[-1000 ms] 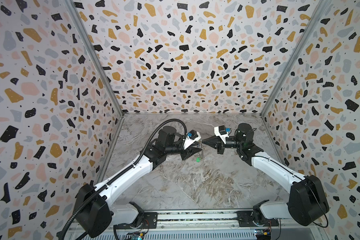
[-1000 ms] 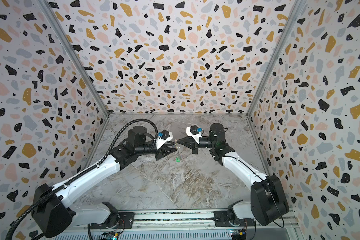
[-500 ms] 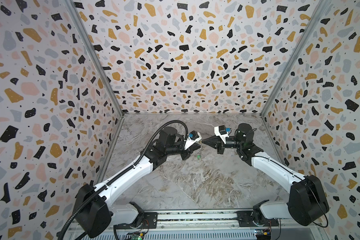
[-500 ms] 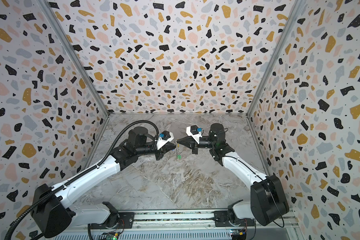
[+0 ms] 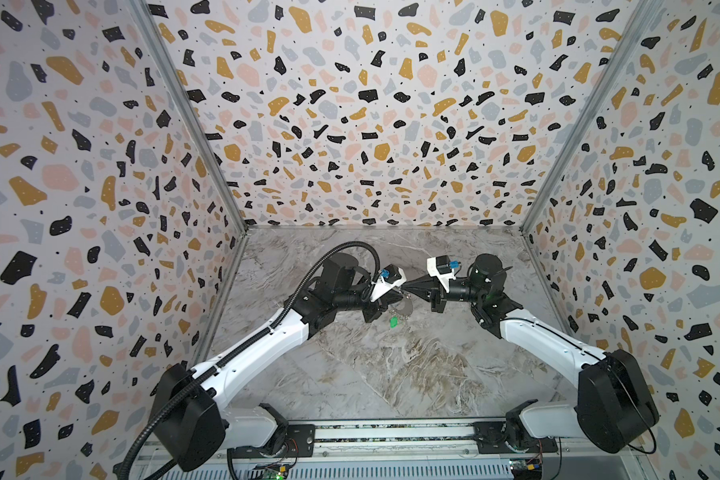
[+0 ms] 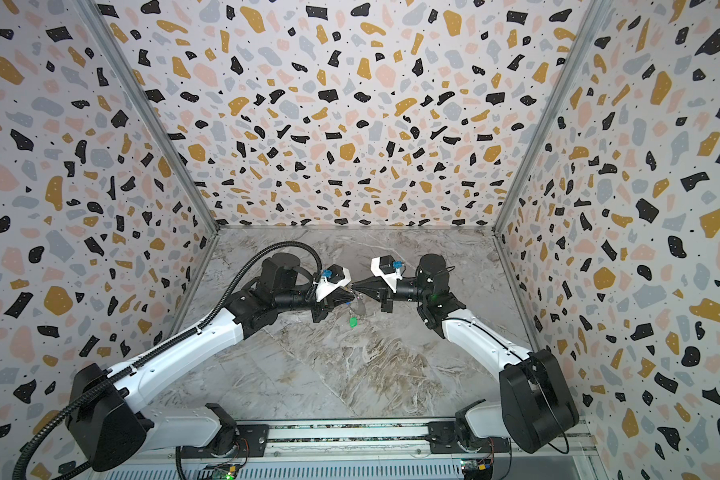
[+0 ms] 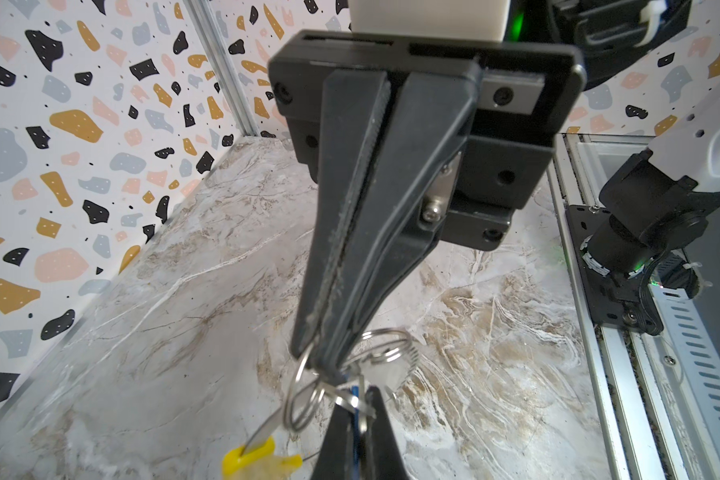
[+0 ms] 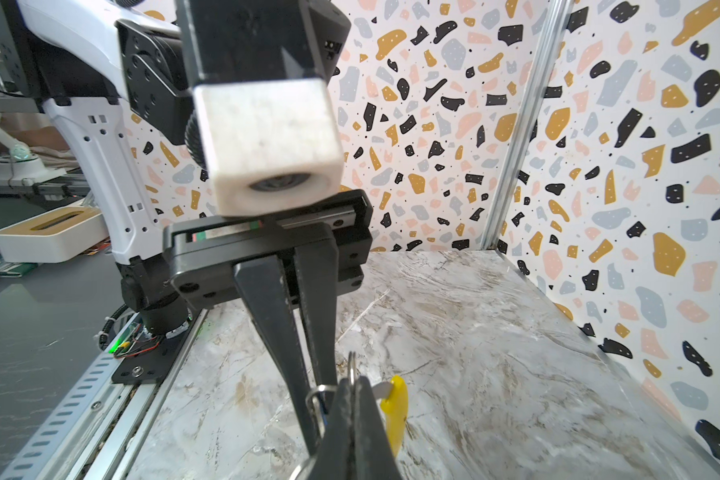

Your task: Remove the keys from the keyring

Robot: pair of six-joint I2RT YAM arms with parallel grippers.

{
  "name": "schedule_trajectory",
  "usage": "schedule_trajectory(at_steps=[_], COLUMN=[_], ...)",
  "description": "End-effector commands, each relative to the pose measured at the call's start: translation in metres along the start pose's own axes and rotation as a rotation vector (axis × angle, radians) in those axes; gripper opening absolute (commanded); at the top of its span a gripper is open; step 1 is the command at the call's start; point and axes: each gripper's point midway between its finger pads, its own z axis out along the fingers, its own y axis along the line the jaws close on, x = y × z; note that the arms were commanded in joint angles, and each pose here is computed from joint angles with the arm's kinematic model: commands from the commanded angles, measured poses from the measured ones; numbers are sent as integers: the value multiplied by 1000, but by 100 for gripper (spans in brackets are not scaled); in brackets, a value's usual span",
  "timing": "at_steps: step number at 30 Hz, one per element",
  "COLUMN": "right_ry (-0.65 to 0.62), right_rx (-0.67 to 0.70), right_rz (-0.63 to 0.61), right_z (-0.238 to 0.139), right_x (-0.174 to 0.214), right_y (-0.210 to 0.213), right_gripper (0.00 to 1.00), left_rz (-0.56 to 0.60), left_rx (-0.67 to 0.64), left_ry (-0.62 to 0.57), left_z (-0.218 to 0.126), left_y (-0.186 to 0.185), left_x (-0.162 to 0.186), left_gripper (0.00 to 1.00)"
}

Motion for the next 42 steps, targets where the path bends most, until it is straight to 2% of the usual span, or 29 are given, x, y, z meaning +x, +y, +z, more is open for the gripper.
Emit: schedule_trajectory(at_steps=[1,16,26,32,36,42], right_ry=[-66,-103,-100,-99,-105,-86], right_rx=[34,141,191,225,251,276], right_rz=[-77,-88,-85,-81,-63,-53], right_z=[-2,-1,0,-4,-15,-31], right_x=[-29,-33,-31,-31,-28,-19], right_y=[5,-8,-16,-20,-26,-34], right_gripper=[0,0,0,0,0,0], left_rz=[42,30,81,95,63,-69], left_rx=[-33,-101,-111,-98,-121,-211], left_ry=[-38,34,120,114,116,48], left_z=[-1,8,22,20,11,-15], left_y=[8,26,25,22,26,51], left_x=[-22,-20,-17,-19,-10,11], left_gripper=[0,0,0,0,0,0])
